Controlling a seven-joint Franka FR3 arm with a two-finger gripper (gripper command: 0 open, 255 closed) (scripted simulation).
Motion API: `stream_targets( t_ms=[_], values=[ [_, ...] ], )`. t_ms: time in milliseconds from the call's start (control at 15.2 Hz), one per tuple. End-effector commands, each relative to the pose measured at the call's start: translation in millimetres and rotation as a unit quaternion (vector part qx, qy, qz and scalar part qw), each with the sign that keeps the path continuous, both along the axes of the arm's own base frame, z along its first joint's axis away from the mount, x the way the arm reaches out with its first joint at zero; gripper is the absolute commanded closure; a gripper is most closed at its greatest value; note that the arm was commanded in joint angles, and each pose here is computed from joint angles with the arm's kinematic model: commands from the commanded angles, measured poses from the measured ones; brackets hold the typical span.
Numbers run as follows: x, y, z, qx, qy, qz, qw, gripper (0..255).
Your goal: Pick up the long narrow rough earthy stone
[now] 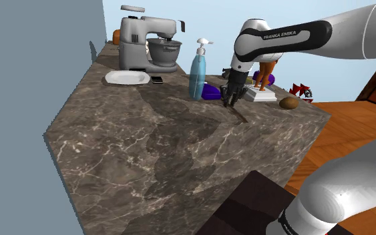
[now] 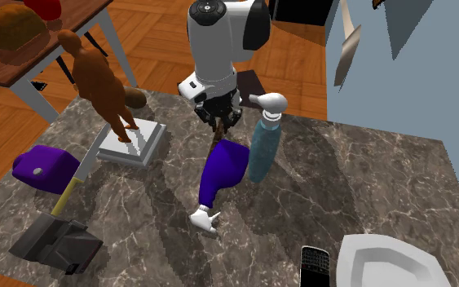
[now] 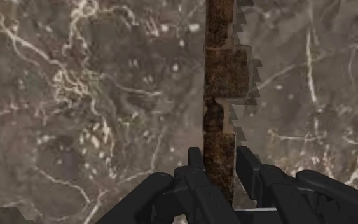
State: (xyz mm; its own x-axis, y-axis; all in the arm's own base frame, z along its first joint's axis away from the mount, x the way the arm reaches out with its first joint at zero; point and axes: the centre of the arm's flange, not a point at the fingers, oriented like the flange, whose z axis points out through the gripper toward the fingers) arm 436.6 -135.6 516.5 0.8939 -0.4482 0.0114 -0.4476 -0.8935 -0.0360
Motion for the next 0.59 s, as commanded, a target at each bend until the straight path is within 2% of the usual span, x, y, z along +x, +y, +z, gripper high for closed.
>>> stream_targets(
  t_ms=[0, 396, 528],
  values=[
    [1, 2, -2, 0.002, 0.002, 0.001, 1.0000, 255],
    [0, 1, -2, 0.002, 0.002, 0.001, 1.0000, 255],
    [0, 1, 8, 0.002, 0.002, 0.001, 1.0000, 255]
  ],
)
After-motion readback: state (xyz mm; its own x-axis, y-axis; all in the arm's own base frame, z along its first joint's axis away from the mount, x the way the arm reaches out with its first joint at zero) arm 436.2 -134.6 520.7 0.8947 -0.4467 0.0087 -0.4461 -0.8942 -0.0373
